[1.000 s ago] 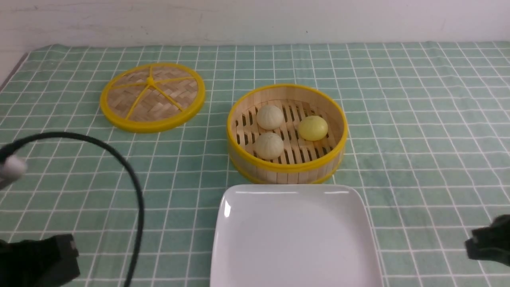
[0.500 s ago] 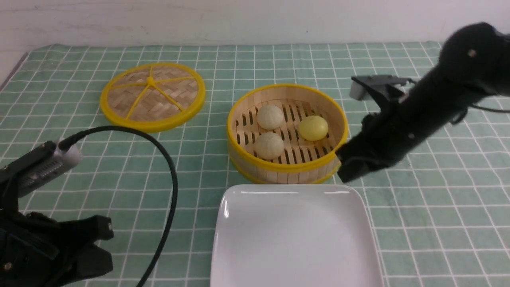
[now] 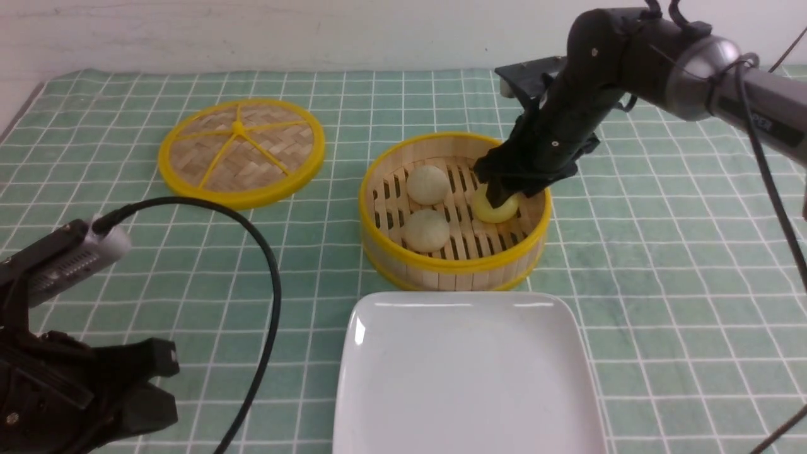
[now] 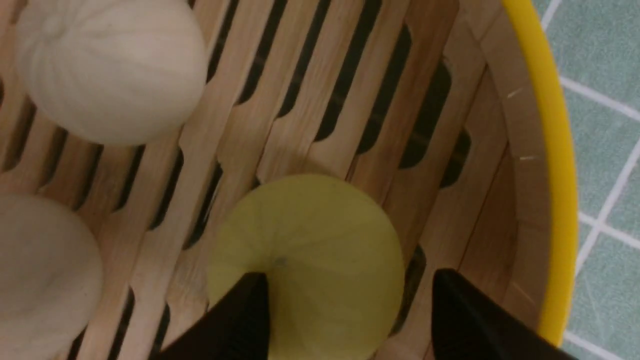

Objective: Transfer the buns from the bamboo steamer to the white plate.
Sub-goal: 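Reach toward a bun in the bamboo steamer with the right gripper, then move the steamed bun from the bamboo steamer onto the white plate with the right gripper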

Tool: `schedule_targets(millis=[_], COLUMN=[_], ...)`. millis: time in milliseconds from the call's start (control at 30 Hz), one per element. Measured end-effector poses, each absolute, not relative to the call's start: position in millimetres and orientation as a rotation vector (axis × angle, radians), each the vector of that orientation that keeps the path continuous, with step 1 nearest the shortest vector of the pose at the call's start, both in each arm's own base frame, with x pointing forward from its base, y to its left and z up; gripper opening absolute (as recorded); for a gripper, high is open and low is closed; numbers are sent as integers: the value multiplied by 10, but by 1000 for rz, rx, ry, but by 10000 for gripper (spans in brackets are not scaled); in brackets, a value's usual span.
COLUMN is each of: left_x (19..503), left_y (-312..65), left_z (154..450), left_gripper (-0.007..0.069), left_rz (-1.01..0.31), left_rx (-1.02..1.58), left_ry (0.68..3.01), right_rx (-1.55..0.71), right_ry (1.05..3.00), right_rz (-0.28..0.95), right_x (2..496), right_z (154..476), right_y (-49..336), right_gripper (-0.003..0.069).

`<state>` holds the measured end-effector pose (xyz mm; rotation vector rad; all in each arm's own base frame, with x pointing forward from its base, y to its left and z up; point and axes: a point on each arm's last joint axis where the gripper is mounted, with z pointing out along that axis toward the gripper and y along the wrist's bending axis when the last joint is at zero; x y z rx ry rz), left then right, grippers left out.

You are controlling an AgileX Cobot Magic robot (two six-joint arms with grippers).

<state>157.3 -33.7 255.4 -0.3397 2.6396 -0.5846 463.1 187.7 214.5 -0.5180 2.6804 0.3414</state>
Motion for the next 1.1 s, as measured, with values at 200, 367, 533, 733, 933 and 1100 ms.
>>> schedule_targets(millis=[200, 367, 533, 733, 933, 1100], left_x=[1576, 1575, 1565, 1559, 1557, 1557], left_y=[-335, -335, -336, -321, -315, -315], left_z=[2555, 2555, 2547, 2538, 2535, 2535], left_gripper=[41, 42, 45, 52, 58, 64], left_rz=[-582, -582, -580, -550, -539, -538], left_rx=[-340, -337, -332, -314, -308, -308], left_ry=[2636, 2637, 2653, 2664, 2668, 2668], right_rx=[-500, -509, -602, -677, -854, -796], right_ry=[2684, 2722, 2774, 2645, 2814, 2822], right_rz=[369, 390, 433, 520, 570, 531], right_x=[4671, 4625, 4332, 3741, 2910, 2798], right_z=[2055, 2073, 2565, 3336, 3007, 2371], right_y=[1908, 1913, 1852, 1881, 2045, 2130], right_gripper=[372, 108, 12, 12, 14, 32])
